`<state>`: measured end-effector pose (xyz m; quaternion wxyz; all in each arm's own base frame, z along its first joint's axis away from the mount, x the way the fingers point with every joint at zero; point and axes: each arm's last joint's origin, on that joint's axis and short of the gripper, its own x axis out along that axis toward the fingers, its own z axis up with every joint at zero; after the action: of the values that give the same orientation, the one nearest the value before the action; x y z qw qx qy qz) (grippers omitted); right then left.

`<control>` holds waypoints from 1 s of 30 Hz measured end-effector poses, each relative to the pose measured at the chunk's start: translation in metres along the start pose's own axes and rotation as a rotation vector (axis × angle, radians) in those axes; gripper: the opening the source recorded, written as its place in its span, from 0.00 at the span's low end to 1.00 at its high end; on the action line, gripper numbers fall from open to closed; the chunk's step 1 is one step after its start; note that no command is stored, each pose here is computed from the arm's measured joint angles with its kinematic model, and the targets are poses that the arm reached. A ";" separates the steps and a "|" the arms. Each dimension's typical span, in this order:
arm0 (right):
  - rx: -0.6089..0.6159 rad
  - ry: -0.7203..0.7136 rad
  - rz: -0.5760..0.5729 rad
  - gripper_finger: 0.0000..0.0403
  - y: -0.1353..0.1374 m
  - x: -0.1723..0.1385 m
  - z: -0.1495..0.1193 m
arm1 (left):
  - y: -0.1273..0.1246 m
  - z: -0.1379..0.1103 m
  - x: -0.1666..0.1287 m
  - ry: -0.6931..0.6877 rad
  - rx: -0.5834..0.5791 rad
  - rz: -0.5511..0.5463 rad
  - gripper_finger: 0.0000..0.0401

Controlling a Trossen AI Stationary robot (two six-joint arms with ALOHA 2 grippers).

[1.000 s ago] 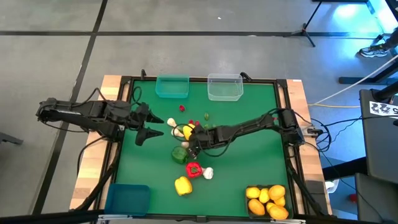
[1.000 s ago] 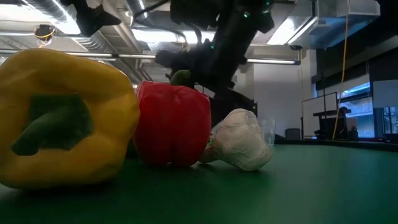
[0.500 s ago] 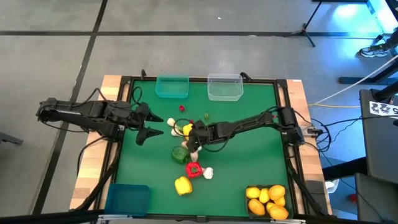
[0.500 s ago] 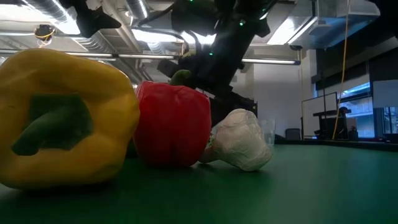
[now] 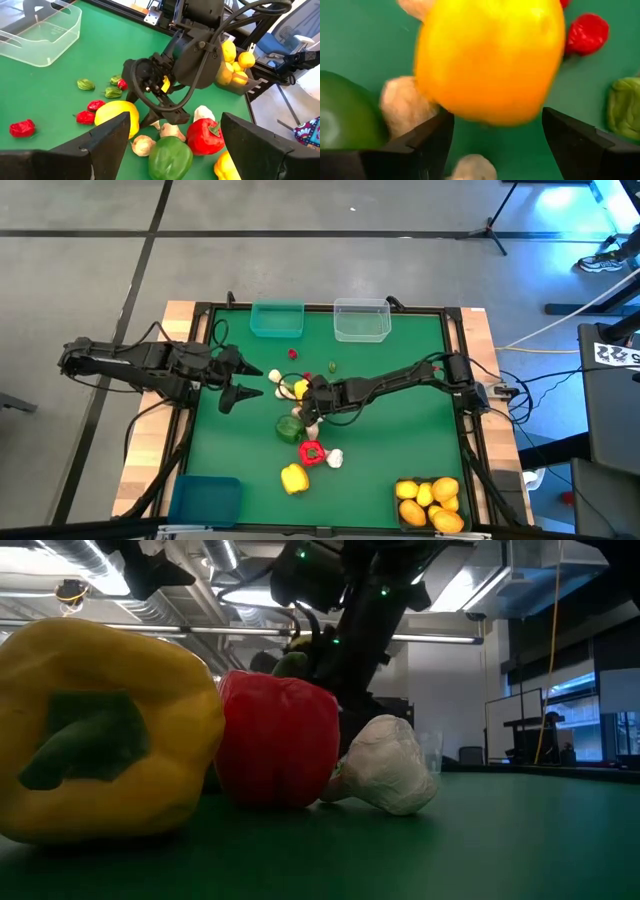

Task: Sort produce into baskets
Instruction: Put the yellow bell pepper into the skyblue bin

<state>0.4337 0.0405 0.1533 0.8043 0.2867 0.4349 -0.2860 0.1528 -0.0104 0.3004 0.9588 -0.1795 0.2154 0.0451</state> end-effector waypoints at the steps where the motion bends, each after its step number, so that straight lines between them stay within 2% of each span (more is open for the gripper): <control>1: 0.001 -0.001 0.005 0.73 0.000 0.001 0.000 | 0.000 0.000 0.000 -0.001 0.000 0.002 0.76; 5: 0.006 -0.016 0.004 0.72 0.001 0.006 0.000 | 0.000 0.000 0.000 0.001 0.001 0.007 0.76; 9: 0.012 -0.058 -0.022 0.62 0.000 0.006 0.001 | 0.001 -0.001 0.000 0.004 0.009 0.011 0.76; 12: 0.016 -0.037 -0.012 0.48 -0.001 0.006 0.003 | 0.001 -0.001 0.000 0.003 0.009 0.014 0.76; 19: 0.009 -0.019 -0.001 0.05 -0.001 0.006 0.002 | 0.001 -0.001 0.000 -0.004 0.010 0.031 0.76; 30: 0.010 -0.008 0.027 0.01 0.001 0.000 0.004 | 0.001 0.000 0.000 -0.006 0.015 0.036 0.76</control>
<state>0.4361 0.0385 0.1553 0.8085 0.2955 0.4260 -0.2785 0.1525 -0.0094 0.2995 0.9598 -0.1682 0.2159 0.0614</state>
